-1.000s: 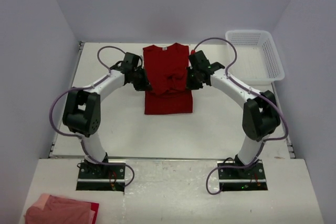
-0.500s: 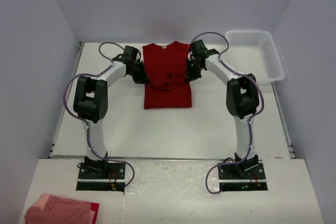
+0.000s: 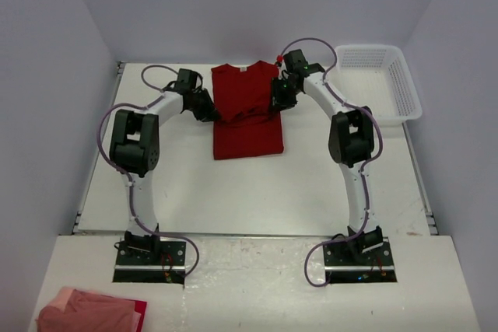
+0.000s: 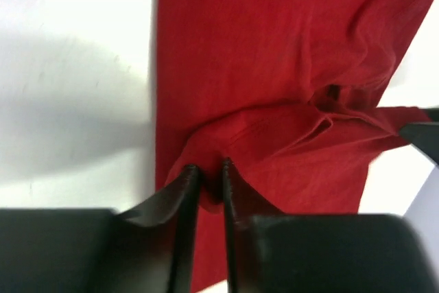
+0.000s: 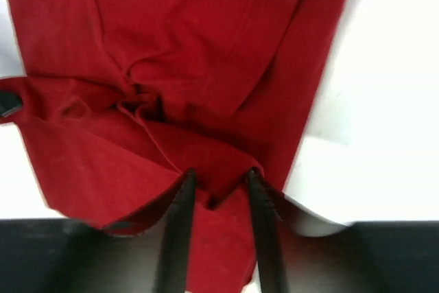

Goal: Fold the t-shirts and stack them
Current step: Fold the folded rectangular tshirt in 1/3 of the way

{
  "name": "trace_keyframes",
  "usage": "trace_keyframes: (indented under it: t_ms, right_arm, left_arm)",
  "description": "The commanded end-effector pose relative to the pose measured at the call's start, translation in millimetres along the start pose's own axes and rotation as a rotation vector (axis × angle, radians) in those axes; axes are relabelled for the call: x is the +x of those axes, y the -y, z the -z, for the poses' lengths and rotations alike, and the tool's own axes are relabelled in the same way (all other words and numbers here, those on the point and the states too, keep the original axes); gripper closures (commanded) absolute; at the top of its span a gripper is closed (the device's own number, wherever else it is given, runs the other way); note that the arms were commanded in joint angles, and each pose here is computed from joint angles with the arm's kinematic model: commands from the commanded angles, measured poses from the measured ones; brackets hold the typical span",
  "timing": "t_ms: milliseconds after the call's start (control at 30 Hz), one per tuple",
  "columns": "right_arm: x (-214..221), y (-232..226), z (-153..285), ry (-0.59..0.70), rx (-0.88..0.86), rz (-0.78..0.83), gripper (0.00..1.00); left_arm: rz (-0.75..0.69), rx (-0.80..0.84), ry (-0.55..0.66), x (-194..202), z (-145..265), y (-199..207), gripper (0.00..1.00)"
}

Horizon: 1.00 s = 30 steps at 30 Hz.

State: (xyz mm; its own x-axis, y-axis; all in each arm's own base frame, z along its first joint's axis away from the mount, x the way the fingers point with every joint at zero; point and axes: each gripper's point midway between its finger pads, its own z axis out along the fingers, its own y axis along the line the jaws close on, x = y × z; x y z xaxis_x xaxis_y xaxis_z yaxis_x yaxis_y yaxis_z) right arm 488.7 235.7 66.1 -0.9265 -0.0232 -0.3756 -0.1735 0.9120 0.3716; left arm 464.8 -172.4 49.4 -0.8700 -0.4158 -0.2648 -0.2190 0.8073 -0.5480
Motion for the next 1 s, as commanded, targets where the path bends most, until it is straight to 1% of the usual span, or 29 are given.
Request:
trace_keyframes:
  t_ms: [0, 33, 67, 100, 133, 167, 200, 233, 267, 300, 333, 367, 400, 433, 467, 500, 533, 567, 600, 633, 667, 700, 733, 767, 800, 867, 933, 967]
  right_arm:
    - [-21.1, 5.9, 11.5, 0.047, -0.006, 0.053, 0.59]
    - [-26.1, 7.3, 12.4, 0.067, 0.003, 0.073, 0.44]
    - [-34.0, 6.2, 18.8, 0.100, 0.011, 0.089, 0.41]
    - [-44.0, 5.8, 21.2, 0.146, 0.012, 0.107, 0.34]
    - [-49.8, 4.5, 26.2, 0.174, 0.015, 0.119, 0.31]
    - [-60.4, -0.8, 41.1, 0.223, 0.015, 0.131, 0.29]
    - [-65.6, 3.9, 47.2, 0.253, 0.053, 0.129, 0.27]
    - [-72.4, 1.5, 54.5, 0.287, 0.055, 0.137, 0.25]
    - [-77.3, -6.1, 71.8, 0.319, 0.045, 0.156, 0.24]
    - [-76.0, -5.7, 78.9, 0.327, 0.064, 0.157, 0.23]
    - [-76.5, -6.3, 86.7, 0.345, 0.075, 0.148, 0.22]
    - [-73.2, -8.4, 93.1, 0.349, 0.073, 0.147, 0.22]
    - [-64.6, -11.6, 103.8, 0.346, 0.060, 0.144, 0.21]
    - [-62.5, -13.5, 109.4, 0.359, 0.055, 0.124, 0.21]
    - [-55.6, -14.0, 112.1, 0.352, 0.052, 0.112, 0.21]
    - [-43.5, -14.2, 118.3, 0.341, 0.046, 0.093, 0.22]
    - [-39.8, -21.5, 121.9, 0.348, 0.004, 0.092, 0.35]
    - [-20.7, -21.8, 112.6, 0.308, -0.032, 0.079, 0.74]
    - [-17.0, -28.8, 120.4, 0.313, -0.066, 0.030, 1.00]
    - [-5.7, -42.5, 119.1, 0.273, -0.157, 0.019, 1.00]
    - [9.5, -48.8, 112.4, 0.215, -0.220, 0.004, 1.00]
    - [21.3, -55.3, 108.5, 0.165, -0.269, -0.040, 1.00]
    - [23.4, -70.0, 111.2, 0.164, -0.365, -0.036, 1.00]
    - [40.0, -71.1, 101.1, 0.118, -0.411, -0.057, 1.00]
    - [40.2, -78.1, 101.0, 0.116, -0.461, -0.072, 1.00]
    - [56.8, -85.7, 90.9, 0.027, -0.554, -0.094, 1.00]
    - [63.3, -90.6, 83.1, -0.019, -0.625, -0.120, 1.00]
    - [74.4, -92.6, 76.5, -0.075, -0.671, -0.146, 1.00]
  left_arm:
    - [-0.065, 0.145, 0.084, -33.6, -2.9, 34.7, 0.77]
    - [-0.142, 0.183, 0.133, -45.7, 0.5, 45.6, 0.71]
    - [-0.180, 0.194, 0.169, -50.5, 3.5, 51.3, 0.68]
    - [-0.254, 0.204, 0.297, -66.2, 19.3, 59.8, 0.56]
    - [-0.290, 0.207, 0.355, -70.3, 30.6, 66.8, 0.52]
    - [-0.318, 0.222, 0.439, -80.8, 58.6, 79.4, 0.45]
    - [-0.326, 0.202, 0.493, -83.6, 64.5, 74.7, 0.43]
    - [-0.358, 0.210, 0.563, -90.1, 80.1, 83.0, 0.42]
    - [-0.376, 0.220, 0.642, -94.2, 111.4, 95.4, 0.40]
    - [-0.381, 0.161, 0.689, -92.1, 115.7, 84.6, 0.38]
    - [-0.399, 0.157, 0.707, -82.3, 122.8, 93.8, 0.36]
    - [-0.409, 0.162, 0.741, -77.3, 141.4, 102.0, 0.30]
    - [-0.410, 0.122, 0.740, -70.7, 139.3, 95.5, 0.28]
    - [-0.426, 0.133, 0.718, -60.1, 137.8, 103.2, 0.27]
    - [-0.425, 0.119, 0.675, -51.9, 128.5, 100.9, 0.27]
    - [-0.400, 0.118, 0.600, -39.9, 119.9, 99.1, 0.28]
    - [-0.416, 0.162, 0.527, -26.6, 108.8, 102.2, 0.32]
    - [-0.451, 0.267, 0.400, -1.9, 90.3, 111.1, 0.58]
    - [-0.448, 0.303, 0.344, 9.0, 81.0, 111.8, 0.82]
    - [-0.420, 0.316, 0.298, 17.6, 72.5, 108.1, 1.00]
    - [-0.376, 0.309, 0.249, 26.0, 59.6, 98.2, 1.00]
    - [-0.314, 0.361, 0.216, 35.7, 53.9, 95.9, 1.00]
    - [-0.280, 0.389, 0.205, 38.0, 52.7, 91.6, 1.00]
    - [-0.263, 0.439, 0.187, 45.0, 54.4, 92.9, 1.00]
    - [-0.239, 0.468, 0.188, 47.8, 53.1, 89.3, 1.00]
    - [-0.245, 0.507, 0.163, 52.8, 54.5, 89.8, 1.00]
    - [-0.255, 0.575, 0.178, 50.7, 60.6, 94.2, 1.00]
    - [-0.265, 0.610, 0.178, 51.8, 63.5, 96.0, 1.00]
